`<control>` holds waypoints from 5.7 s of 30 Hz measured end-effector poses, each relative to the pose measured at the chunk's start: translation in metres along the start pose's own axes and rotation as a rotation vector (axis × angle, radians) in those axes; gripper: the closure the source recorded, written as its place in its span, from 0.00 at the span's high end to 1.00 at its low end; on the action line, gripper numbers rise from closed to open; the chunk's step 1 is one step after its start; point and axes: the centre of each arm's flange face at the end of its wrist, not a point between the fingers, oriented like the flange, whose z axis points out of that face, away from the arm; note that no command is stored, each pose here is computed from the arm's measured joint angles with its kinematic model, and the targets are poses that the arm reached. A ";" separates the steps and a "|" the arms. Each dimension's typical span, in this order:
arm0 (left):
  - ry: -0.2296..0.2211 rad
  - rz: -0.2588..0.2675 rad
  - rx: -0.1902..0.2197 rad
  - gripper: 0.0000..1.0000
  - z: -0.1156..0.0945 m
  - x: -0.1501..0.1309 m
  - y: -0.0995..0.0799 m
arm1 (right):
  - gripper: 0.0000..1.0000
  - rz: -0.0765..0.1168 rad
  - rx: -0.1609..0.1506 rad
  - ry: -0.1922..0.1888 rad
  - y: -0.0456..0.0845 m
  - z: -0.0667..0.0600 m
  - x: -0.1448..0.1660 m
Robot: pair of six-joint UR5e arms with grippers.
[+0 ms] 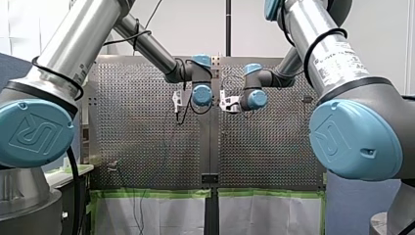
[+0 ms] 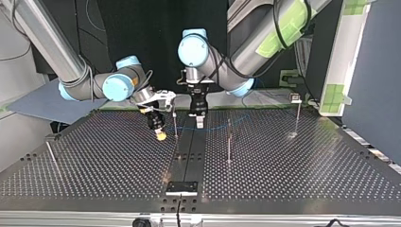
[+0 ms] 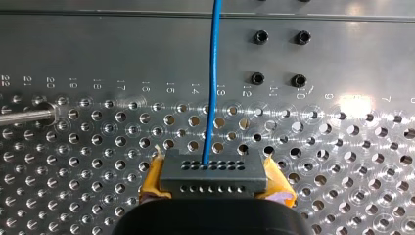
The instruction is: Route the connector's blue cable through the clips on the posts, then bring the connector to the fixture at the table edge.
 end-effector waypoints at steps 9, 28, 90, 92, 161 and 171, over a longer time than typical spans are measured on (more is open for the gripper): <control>0.015 0.019 -0.024 1.00 0.021 0.011 -0.008 | 0.00 0.000 0.003 -0.001 -0.002 0.000 0.000; 0.019 0.048 -0.116 1.00 0.039 0.001 0.006 | 0.00 0.000 0.000 0.001 0.000 0.000 0.000; 0.036 0.175 -0.170 0.25 0.064 0.034 0.015 | 0.00 0.001 0.006 -0.005 -0.004 -0.001 0.000; 0.034 0.169 -0.170 0.21 0.064 0.033 0.014 | 0.00 0.001 0.005 -0.005 -0.004 -0.001 0.000; 0.096 0.186 -0.135 0.04 -0.033 0.074 -0.025 | 0.00 -0.057 -0.049 -0.101 -0.009 -0.059 -0.023; 0.092 0.188 -0.135 0.04 -0.039 0.092 -0.014 | 0.00 -0.048 -0.051 -0.133 -0.015 -0.082 -0.039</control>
